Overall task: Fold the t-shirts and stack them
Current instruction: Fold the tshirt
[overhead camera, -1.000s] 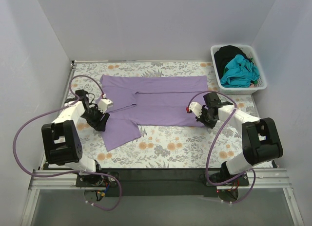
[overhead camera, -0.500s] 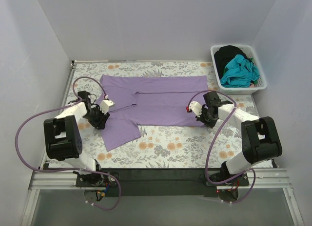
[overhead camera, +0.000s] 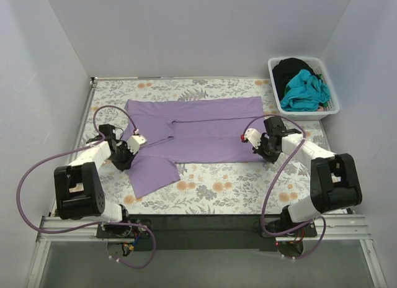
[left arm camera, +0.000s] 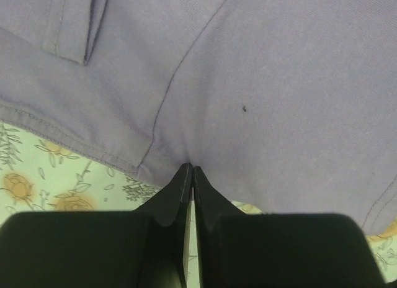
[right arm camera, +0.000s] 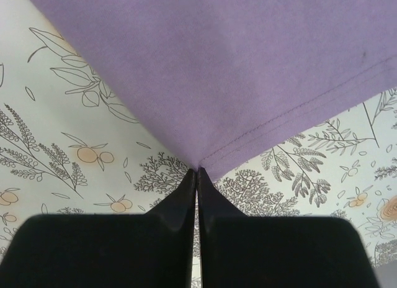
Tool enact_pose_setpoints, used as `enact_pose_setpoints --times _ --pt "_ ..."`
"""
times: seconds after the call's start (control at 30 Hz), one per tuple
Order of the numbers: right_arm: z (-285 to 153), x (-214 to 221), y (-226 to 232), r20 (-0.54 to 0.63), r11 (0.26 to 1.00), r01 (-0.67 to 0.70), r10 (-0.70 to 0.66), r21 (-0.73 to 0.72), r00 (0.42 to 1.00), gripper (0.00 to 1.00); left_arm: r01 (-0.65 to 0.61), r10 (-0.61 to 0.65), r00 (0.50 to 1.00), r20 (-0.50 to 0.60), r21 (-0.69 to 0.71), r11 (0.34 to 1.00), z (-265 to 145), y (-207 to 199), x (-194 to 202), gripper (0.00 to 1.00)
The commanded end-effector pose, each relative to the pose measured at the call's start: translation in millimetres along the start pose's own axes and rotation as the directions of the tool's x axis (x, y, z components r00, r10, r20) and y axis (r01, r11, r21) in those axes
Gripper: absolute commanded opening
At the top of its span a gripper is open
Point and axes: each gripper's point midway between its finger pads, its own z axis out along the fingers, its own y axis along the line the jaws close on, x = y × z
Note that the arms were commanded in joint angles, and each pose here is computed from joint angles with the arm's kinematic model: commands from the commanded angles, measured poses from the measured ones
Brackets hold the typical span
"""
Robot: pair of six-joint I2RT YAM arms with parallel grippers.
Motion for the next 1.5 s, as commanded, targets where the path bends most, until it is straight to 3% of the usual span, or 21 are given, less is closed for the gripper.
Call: enact_pose_setpoints --times 0.0,0.57,1.47 --pt "-11 0 1 0.014 1.0 0.013 -0.013 0.004 1.0 0.01 0.055 -0.05 0.996 -0.074 0.069 0.996 -7 -28 20 0.0" --pt "-59 -20 -41 0.11 0.992 0.017 -0.031 0.123 0.993 0.01 0.108 -0.112 0.981 0.157 0.034 0.994 -85 2 -69 0.0" --pt "-41 -60 -140 0.118 0.987 -0.032 0.013 0.156 0.993 0.01 0.291 -0.284 0.921 0.266 0.012 0.957 -74 98 -138 0.0"
